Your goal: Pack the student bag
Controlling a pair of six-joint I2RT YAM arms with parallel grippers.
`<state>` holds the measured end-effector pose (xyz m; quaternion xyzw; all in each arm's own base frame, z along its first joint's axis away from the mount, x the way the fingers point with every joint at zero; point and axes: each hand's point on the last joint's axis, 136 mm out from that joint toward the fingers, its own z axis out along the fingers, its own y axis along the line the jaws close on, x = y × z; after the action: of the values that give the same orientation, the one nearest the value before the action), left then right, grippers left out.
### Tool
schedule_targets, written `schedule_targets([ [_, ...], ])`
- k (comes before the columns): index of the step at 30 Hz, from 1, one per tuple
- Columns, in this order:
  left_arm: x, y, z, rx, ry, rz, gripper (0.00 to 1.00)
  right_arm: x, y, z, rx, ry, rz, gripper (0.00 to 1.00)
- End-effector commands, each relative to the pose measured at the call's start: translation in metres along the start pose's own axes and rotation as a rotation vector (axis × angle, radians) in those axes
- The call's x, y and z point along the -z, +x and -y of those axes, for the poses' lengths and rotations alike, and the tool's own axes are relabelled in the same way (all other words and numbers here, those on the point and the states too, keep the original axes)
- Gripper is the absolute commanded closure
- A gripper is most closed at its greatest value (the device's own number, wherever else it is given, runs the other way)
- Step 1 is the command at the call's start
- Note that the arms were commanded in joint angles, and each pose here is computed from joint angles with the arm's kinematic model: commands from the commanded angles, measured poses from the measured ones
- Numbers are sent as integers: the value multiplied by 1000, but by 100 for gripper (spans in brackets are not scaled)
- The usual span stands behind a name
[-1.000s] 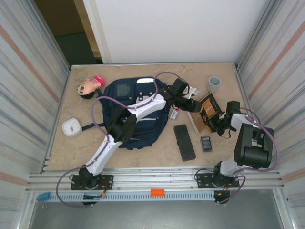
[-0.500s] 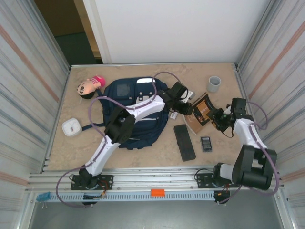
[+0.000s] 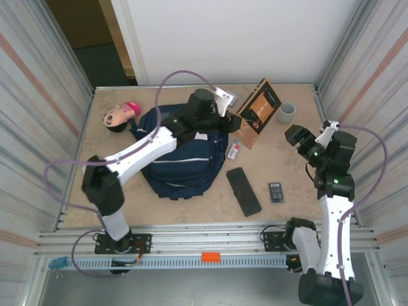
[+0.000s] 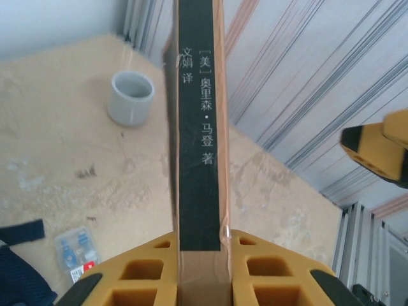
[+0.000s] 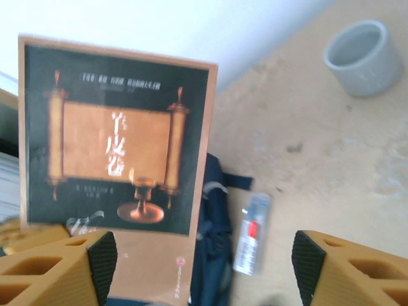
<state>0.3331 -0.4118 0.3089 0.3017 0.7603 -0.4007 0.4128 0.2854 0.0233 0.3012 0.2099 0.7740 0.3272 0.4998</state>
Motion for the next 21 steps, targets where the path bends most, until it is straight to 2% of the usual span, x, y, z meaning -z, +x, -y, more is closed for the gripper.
schedule_targets([
  [1, 40, -35, 25, -83, 42, 190, 100, 4, -14, -49, 16, -192, 43, 24],
  [4, 68, -36, 25, -64, 10, 255, 100, -2, -5, -70, 57, -252, 0, 21],
  [7, 89, -29, 28, -57, 4, 263, 100, -13, 7, -86, 99, -285, -27, 20],
  [10, 109, -23, 24, -5, 17, 283, 100, -19, 26, -108, 186, -354, -64, 18],
  [13, 128, -22, 22, 66, 47, 329, 100, -16, 36, -116, 209, -379, -43, 16],
  [17, 146, -16, 29, 48, 57, 351, 100, -8, 49, -121, 193, -437, -25, 10],
  [21, 161, -12, 41, 17, 95, 356, 100, -3, 66, -133, 173, -519, -74, 8],
])
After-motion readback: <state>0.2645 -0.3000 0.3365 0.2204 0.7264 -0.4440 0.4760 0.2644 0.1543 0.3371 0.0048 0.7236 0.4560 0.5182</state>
